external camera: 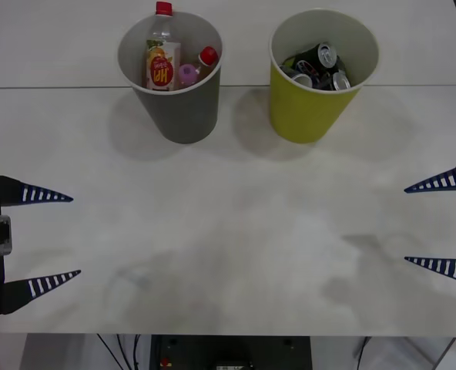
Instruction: Put the can into the green bin and the plastic bottle into the gray bin
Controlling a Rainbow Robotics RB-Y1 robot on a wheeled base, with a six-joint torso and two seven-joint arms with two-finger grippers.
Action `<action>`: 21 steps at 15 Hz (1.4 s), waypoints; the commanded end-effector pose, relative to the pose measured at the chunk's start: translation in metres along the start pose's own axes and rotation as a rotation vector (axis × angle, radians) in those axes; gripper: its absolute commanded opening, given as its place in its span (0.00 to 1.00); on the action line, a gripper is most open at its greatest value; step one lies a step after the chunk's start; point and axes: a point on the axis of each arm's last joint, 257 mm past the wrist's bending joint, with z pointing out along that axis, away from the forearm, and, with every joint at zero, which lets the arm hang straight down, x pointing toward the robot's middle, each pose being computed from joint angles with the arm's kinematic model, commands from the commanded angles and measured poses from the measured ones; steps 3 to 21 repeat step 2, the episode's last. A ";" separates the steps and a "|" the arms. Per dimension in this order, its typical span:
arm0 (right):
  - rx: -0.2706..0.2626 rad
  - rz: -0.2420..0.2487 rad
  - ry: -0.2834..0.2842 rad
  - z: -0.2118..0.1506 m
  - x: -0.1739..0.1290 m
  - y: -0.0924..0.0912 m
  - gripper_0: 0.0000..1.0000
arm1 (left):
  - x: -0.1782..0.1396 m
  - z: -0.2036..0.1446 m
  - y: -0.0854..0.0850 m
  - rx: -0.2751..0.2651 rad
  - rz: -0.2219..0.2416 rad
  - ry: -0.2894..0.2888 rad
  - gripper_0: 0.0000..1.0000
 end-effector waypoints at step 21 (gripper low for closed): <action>0.000 0.000 0.000 0.000 0.000 0.000 1.00 | 0.000 0.000 0.000 0.000 0.000 0.001 1.00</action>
